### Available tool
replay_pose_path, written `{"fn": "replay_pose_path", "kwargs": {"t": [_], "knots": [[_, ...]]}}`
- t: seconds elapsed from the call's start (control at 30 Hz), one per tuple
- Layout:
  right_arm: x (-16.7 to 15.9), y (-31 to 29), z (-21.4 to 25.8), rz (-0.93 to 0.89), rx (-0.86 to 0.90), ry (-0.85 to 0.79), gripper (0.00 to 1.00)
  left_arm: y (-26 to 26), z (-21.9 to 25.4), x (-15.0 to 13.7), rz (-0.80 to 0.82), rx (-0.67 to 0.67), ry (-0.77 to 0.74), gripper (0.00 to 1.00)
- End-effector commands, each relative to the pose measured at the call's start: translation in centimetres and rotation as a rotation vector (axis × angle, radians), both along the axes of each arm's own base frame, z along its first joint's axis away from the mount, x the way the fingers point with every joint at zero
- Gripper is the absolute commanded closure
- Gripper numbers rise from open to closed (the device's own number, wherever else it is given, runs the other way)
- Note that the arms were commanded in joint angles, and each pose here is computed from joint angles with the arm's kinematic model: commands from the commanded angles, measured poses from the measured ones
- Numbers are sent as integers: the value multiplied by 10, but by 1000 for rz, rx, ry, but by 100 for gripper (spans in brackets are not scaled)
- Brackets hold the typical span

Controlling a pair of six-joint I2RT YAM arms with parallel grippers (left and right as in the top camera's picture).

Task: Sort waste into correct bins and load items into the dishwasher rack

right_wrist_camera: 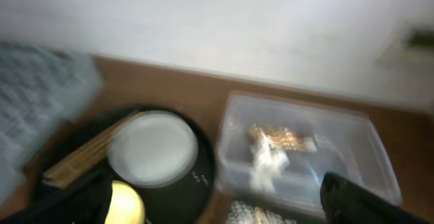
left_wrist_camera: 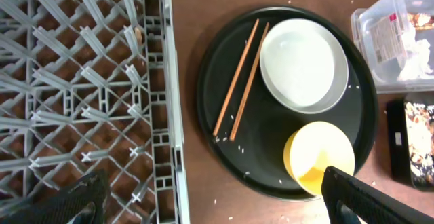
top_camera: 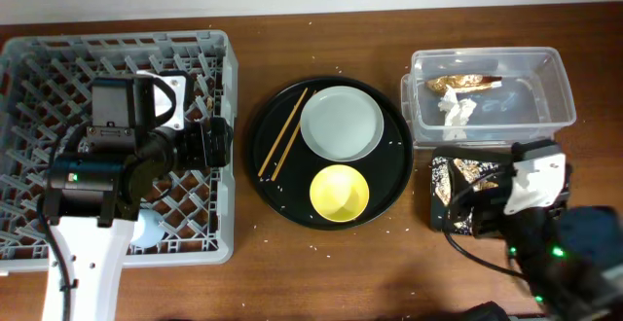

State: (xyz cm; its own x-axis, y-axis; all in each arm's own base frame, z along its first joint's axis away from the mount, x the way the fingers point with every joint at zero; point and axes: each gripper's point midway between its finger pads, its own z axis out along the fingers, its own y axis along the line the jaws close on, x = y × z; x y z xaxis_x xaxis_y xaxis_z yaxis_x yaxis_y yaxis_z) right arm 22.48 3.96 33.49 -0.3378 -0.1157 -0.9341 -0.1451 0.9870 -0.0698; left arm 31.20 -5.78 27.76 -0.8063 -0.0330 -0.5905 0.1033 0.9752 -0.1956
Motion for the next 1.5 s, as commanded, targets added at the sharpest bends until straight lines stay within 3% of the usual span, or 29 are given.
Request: {"fn": "replay_pose_path", "kwargs": {"t": [0.0,0.17,0.37,0.77,0.87,0.9,0.93,0.97,1.0,1.07,1.1,1.13,1.2,1.23,1.33,1.4,1.47], "knots": [[5,-24,-62,-109,3,-68,2,0,4,1,-16,13,-17,1],[5,-32,-139,-141,45,-236,2,0,4,1,-16,13,-17,1],[20,-25,-175,-121,64,-294,2,0,4,1,-16,13,-16,1],[21,-25,-176,-121,62,-290,2,-3,4,0,-20,-2,-12,1],[21,-25,-176,-121,62,-290,1,-55,32,4,-219,-259,-88,1],[21,-25,-176,-121,62,-290,2,-79,48,7,-356,-337,-156,1],[21,-25,-176,-121,62,-290,1,-101,50,12,-466,-347,-191,1],[21,-25,-176,-121,62,-290,1,-120,33,19,-490,-309,-158,1],[21,-25,-176,-121,62,-290,1,-134,-3,27,-468,-182,-85,1],[21,-25,-176,-121,62,-290,2,-143,-64,42,-395,102,2,10],[21,-25,-176,-121,62,-290,2,-138,-86,51,-312,219,28,11],[21,-25,-176,-121,62,-290,2,-136,-107,57,-248,292,59,19],[21,-25,-176,-121,62,-290,2,-139,-134,65,-190,283,115,21],[21,-25,-176,-121,62,-290,2,-147,-156,70,-200,247,161,31],[21,-25,-176,-121,62,-290,1,-142,-224,70,-198,315,302,44],[21,-25,-176,-121,62,-290,1,-135,-264,65,-197,350,394,59],[21,-25,-176,-121,62,-290,2,-125,-288,63,-185,340,463,60]]}}
